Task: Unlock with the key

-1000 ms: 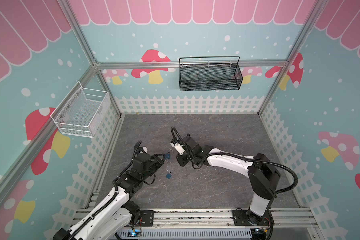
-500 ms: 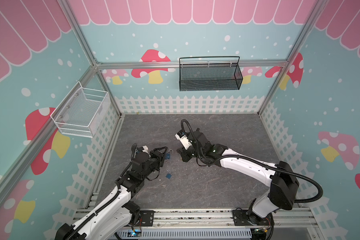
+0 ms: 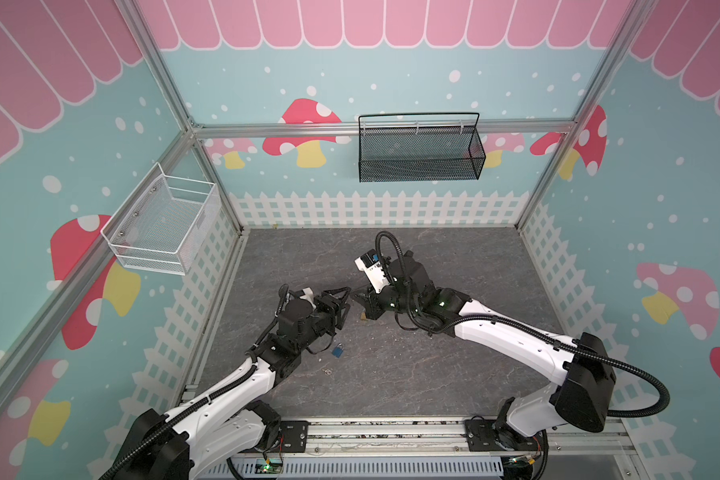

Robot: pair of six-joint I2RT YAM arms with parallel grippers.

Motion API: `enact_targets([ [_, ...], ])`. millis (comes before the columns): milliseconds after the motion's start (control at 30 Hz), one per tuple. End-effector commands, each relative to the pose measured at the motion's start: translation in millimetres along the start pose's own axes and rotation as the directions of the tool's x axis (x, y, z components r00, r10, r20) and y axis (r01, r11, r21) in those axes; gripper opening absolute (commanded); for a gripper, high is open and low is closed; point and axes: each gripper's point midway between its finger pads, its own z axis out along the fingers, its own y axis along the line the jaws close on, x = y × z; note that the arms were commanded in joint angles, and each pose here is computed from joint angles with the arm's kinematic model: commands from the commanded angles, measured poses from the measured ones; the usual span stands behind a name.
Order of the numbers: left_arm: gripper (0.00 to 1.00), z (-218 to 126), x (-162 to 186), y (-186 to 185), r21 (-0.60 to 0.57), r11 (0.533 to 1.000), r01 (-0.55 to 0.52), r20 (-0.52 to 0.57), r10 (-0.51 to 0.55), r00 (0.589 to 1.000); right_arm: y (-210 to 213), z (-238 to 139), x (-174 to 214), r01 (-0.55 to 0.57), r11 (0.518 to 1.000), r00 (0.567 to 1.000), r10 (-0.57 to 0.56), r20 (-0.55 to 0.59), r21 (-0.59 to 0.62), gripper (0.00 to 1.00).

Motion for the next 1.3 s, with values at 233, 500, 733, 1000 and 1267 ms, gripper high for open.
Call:
enact_targets([
  [233, 0.58, -22.4, -11.7, -40.2, -0.025, 0.931, -0.364, 0.079, 0.364, 0.928, -18.2, -36.2, -36.6, -0.189, 0.961, 0.982, 0.184, 0.041, 0.201, 0.0],
  [500, 0.57, -26.7, -10.0, -54.8, -0.013, 0.821, -0.571, 0.085, 0.57, 0.818, -19.4, -42.2, -45.9, -0.229, 0.947, 0.973, 0.222, 0.058, 0.227, 0.0],
  [733, 0.56, -29.3, -3.6, -55.5, 0.0, 0.715, -0.699, 0.059, 0.698, 0.714, -20.6, -42.5, -48.3, -0.271, 0.933, 0.962, 0.263, 0.068, 0.235, 0.0],
  [1000, 0.51, -34.1, 1.4, -58.0, 0.055, 0.506, -0.861, 0.113, 0.854, 0.509, -13.0, -42.4, -57.0, -0.321, 0.928, 0.947, 0.308, 0.094, 0.191, 0.0],
  [1267, 0.46, -38.5, 44.3, -61.1, 0.269, 0.143, -0.952, 0.146, 0.971, 0.187, -11.9, -59.6, -57.8, -0.326, 0.929, 0.945, 0.314, 0.091, 0.177, 0.0],
])
